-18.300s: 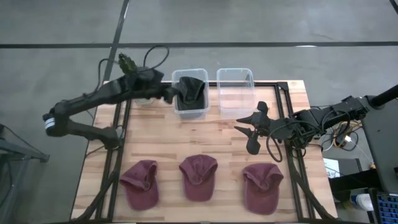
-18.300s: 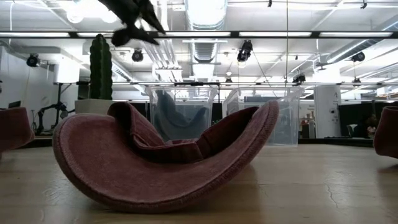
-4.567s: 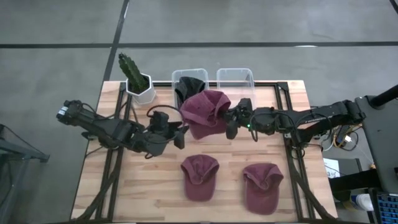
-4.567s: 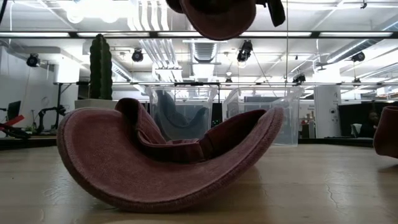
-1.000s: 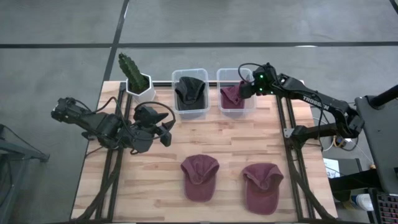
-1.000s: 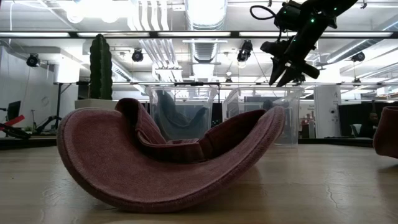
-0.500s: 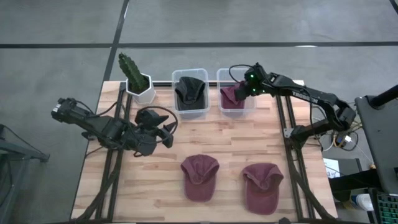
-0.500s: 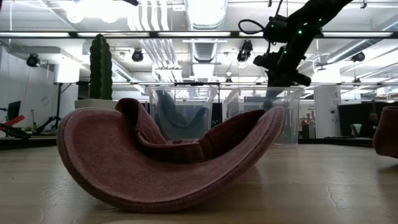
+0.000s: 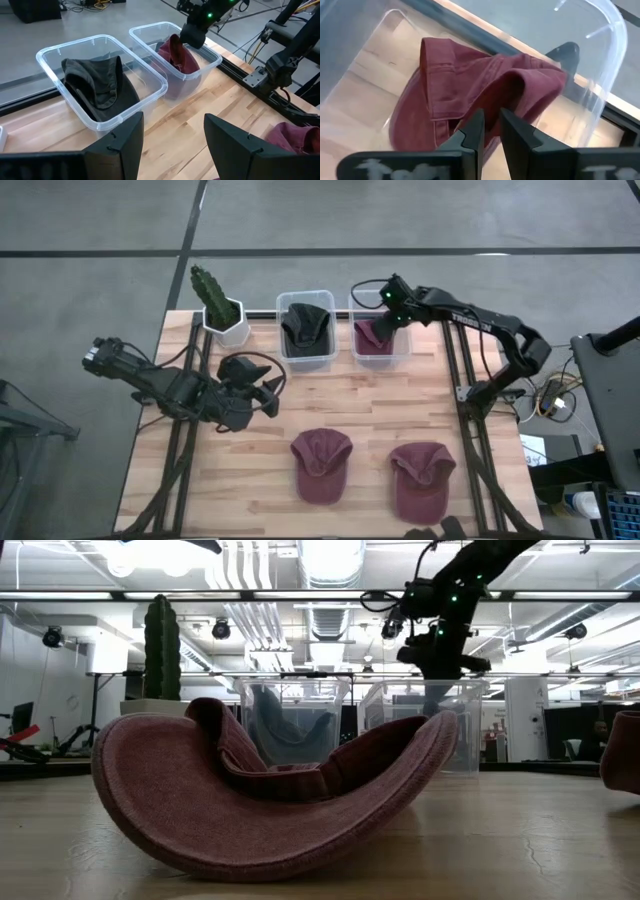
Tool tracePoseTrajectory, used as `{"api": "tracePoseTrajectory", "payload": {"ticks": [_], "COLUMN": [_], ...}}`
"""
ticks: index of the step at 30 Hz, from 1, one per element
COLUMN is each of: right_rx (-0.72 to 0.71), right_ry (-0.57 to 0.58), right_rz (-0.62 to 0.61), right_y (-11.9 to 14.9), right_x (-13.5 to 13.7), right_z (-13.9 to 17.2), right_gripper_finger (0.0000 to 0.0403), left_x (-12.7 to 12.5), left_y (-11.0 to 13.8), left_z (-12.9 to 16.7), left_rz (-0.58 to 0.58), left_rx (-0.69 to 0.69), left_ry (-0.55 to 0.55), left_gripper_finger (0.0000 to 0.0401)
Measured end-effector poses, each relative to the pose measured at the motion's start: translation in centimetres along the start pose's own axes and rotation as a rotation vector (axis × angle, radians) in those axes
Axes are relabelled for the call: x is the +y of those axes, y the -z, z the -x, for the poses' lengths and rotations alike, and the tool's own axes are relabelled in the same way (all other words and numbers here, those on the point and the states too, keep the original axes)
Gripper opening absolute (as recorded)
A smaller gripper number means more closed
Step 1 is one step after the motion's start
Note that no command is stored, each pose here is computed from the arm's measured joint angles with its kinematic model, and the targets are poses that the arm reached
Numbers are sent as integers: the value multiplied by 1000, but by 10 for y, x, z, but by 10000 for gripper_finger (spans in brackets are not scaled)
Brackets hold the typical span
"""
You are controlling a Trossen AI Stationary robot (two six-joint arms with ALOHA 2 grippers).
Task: Pick & Place hat
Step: Put the left red cap into the right transparent bin
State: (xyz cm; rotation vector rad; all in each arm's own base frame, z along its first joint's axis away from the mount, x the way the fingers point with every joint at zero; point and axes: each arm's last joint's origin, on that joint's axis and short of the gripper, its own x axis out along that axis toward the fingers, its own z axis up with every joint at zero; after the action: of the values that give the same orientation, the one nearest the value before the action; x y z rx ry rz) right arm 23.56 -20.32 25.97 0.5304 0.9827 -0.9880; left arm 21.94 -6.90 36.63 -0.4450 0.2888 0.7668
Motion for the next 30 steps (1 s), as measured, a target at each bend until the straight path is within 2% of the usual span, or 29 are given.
{"api": "tracePoseTrajectory", "payload": {"ticks": [8,21,25,30], "right_rx": [78,145,127,49], "right_ry": [97,121,112,75], "right_rz": [40,68,70,76], "right_y": [-1,4,2,-4], "right_x": [1,4,6,12], "right_z": [-13,-28,-22,1], "right_gripper_finger": [47,48,49,50], "left_x": [2,2,2,0], "left_y": [6,8,7,7], "left_z": [-3,-4,-4,-4], "left_rz": [7,9,15,29], "left_rx": [7,7,5,0], "left_ry": [-10,-14,-11,-3], "left_gripper_finger": [200,200,200,200]}}
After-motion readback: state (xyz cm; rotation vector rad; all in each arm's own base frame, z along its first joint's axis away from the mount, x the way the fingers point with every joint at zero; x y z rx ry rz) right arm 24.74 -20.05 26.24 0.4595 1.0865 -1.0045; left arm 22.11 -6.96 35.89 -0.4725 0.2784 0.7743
